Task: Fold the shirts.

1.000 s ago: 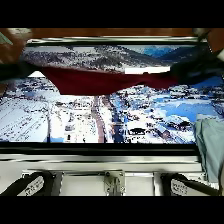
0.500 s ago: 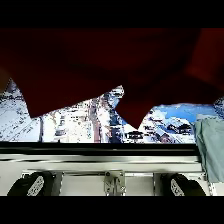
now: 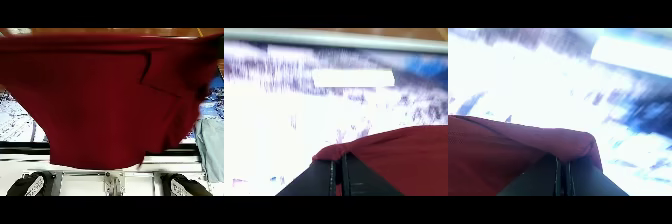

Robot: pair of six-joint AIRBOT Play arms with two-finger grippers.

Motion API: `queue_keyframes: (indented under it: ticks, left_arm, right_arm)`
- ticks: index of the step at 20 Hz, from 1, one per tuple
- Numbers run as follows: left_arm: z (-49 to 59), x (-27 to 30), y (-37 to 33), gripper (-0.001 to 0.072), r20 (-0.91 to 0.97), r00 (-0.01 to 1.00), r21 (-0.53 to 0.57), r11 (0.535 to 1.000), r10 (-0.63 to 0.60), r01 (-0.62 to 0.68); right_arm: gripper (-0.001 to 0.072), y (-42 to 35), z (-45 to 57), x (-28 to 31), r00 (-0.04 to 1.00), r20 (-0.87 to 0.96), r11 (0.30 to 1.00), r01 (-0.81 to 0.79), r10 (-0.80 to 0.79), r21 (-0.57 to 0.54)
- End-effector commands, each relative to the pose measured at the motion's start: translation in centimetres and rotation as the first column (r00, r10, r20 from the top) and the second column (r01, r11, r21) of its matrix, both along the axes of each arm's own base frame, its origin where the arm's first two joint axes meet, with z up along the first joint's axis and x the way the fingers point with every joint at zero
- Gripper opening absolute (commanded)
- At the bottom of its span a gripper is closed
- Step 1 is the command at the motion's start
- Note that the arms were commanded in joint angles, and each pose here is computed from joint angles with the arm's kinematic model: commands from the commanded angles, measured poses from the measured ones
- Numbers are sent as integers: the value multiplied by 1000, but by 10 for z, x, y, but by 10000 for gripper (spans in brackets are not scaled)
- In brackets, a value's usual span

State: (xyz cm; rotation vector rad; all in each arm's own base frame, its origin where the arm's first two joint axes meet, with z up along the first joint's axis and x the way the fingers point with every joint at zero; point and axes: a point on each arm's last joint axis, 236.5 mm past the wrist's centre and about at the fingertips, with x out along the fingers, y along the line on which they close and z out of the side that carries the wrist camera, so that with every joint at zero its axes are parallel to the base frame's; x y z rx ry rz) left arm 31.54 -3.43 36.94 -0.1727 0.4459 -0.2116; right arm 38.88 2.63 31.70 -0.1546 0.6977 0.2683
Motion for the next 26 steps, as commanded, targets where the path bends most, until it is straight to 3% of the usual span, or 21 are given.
queue_keyframes:
  ticks: [1,4,7,12,13,14,15,16,18,20,21,23,25,26]
  left_arm:
    - [-127,46,16,39,-335,942,-51,998,11,-30]
    - [-228,86,31,39,-543,839,-67,995,23,-71]
    - [-298,130,38,40,-619,785,-107,988,25,-115]
    - [-387,155,24,41,-726,687,-223,959,-45,-173]
    - [-395,155,20,64,-739,671,-244,953,-61,-181]
    - [-400,156,16,272,-745,663,-266,944,-75,-193]
    - [-399,155,14,678,-758,648,-282,934,-78,-218]
    - [-394,147,15,695,-772,627,-283,939,-102,-197]
    - [-385,112,29,691,-818,550,-257,962,-167,-90]
    - [-380,64,46,691,-862,453,-279,959,-227,-48]
    - [-383,44,52,691,-870,431,-293,954,-239,-62]
    - [-408,1,60,697,-890,401,-305,938,-220,-163]
    - [-439,-49,51,706,-905,343,-333,919,-250,-210]
    - [-449,-70,44,706,-907,312,-355,911,-282,-208]
  right_arm:
    - [60,13,-121,67,951,-310,998,12,7,61]
    - [61,46,-222,133,916,-402,993,44,4,110]
    - [62,75,-295,173,910,-415,988,57,8,143]
    - [79,100,-355,181,866,-500,972,135,-20,194]
    - [131,106,-354,181,864,-504,964,145,-12,224]
    - [379,110,-348,183,871,-491,957,147,-5,251]
    - [568,108,-337,182,876,-483,955,143,0,260]
    - [568,99,-323,179,884,-467,964,117,8,238]
    - [568,44,-293,160,885,-462,993,95,-54,66]
    - [568,-49,-273,118,819,-522,970,169,-237,-176]
    - [568,-84,-273,91,757,-581,954,219,-298,-204]
    - [570,-105,-295,40,622,-736,944,322,-268,-71]
    - [694,-87,-318,-6,504,-858,889,430,-94,155]
    - [694,-75,-327,-22,471,-882,842,480,-8,248]
